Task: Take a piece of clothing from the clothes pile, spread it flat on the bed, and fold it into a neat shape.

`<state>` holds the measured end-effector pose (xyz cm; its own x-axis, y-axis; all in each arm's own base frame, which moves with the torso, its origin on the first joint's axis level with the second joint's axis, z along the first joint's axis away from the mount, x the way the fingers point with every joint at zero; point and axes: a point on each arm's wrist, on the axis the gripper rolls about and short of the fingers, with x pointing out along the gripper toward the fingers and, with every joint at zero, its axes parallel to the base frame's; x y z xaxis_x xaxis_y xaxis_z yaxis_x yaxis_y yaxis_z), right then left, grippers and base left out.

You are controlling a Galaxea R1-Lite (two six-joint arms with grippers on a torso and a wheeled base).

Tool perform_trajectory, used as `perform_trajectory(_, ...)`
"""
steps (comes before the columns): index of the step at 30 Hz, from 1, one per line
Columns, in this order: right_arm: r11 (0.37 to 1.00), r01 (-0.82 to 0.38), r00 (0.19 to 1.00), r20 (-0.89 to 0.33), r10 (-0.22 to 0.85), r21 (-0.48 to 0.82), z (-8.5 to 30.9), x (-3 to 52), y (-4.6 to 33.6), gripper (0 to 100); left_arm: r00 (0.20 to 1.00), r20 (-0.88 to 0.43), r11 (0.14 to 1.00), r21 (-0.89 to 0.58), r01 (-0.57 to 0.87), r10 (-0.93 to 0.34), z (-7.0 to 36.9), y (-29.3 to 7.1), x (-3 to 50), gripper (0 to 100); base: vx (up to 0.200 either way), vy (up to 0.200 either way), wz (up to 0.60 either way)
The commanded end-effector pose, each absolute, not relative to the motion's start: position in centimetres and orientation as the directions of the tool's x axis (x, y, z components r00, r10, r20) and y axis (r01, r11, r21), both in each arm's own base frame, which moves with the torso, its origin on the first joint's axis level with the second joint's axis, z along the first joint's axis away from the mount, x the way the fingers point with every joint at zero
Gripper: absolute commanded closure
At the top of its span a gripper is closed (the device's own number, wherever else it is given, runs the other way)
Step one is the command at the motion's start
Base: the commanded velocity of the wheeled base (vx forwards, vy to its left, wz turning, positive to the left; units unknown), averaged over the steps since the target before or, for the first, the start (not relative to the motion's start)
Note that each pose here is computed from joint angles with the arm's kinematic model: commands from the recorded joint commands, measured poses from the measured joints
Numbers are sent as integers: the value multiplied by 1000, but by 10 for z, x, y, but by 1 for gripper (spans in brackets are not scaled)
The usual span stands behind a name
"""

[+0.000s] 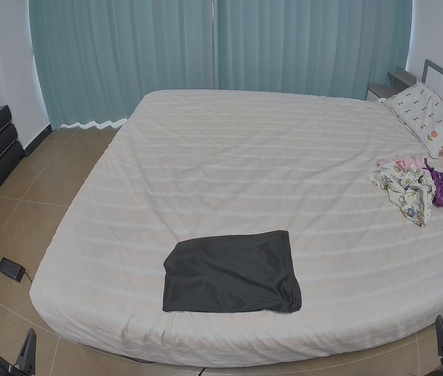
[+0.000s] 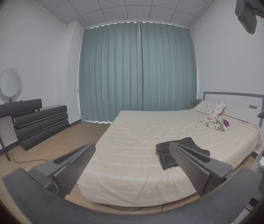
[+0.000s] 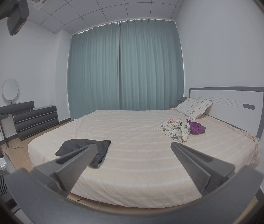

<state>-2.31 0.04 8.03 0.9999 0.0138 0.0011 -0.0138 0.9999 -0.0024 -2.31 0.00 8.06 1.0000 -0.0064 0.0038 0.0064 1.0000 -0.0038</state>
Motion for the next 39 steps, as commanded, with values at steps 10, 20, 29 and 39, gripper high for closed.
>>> perform_trajectory(10, 1000, -12, 1000, -5, 12, 6, 75, -23, 0, 0, 1000, 2, 999, -35, 5, -5, 76, 0, -23, 0, 0, 0, 0)
perform_trajectory(20, 1000, -12, 1000, -5, 12, 8, 75, -23, 0, 0, 1000, 3, 1000, -18, 6, -6, 76, 0, -23, 0, 0, 0, 0)
perform_trajectory(29, 1000, -3, 1000, -5, 3, 9, 76, -23, 0, 0, 1000, 3, 1000, -18, 6, -6, 76, 0, -23, 0, 0, 0, 0)
perform_trajectory(39, 1000, -3, 1000, -6, 3, 3, 76, -23, 0, 0, 1000, 3, 1000, -18, 6, -6, 76, 0, -23, 0, 0, 0, 0)
